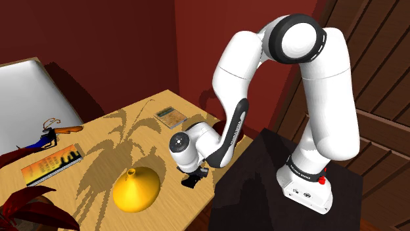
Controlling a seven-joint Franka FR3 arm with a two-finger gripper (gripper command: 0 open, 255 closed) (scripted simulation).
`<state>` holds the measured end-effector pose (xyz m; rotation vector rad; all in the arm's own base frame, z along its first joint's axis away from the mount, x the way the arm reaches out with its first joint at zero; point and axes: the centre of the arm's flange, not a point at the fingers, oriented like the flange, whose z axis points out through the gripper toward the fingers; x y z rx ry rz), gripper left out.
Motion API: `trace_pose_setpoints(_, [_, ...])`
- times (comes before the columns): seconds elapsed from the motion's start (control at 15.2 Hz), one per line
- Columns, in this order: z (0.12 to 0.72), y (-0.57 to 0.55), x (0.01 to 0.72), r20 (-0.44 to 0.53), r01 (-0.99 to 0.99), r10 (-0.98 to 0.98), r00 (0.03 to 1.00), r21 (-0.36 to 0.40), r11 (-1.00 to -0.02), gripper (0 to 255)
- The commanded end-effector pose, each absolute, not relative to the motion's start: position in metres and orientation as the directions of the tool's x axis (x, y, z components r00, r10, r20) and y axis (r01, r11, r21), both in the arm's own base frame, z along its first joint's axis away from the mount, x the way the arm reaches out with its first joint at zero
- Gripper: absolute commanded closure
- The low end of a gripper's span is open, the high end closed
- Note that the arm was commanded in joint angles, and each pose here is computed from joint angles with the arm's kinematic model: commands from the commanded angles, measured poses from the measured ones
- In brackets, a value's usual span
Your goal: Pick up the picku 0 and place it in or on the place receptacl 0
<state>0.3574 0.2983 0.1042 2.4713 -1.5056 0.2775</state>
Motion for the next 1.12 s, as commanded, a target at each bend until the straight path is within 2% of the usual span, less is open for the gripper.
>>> trace_pose_setpoints(0.0, [0.104,0.298,0.357,0.28,-0.891,-0.846,0.453,0.1,-0.444,255])
trace_pose_setpoints(0.46, [0.104,0.298,0.357,0.28,-0.891,-0.846,0.453,0.1,-0.444,255])
trace_pose_setpoints(1.06, [0.152,0.298,0.357,0.28,-0.891,-0.846,0.453,0.1,-0.444,255])
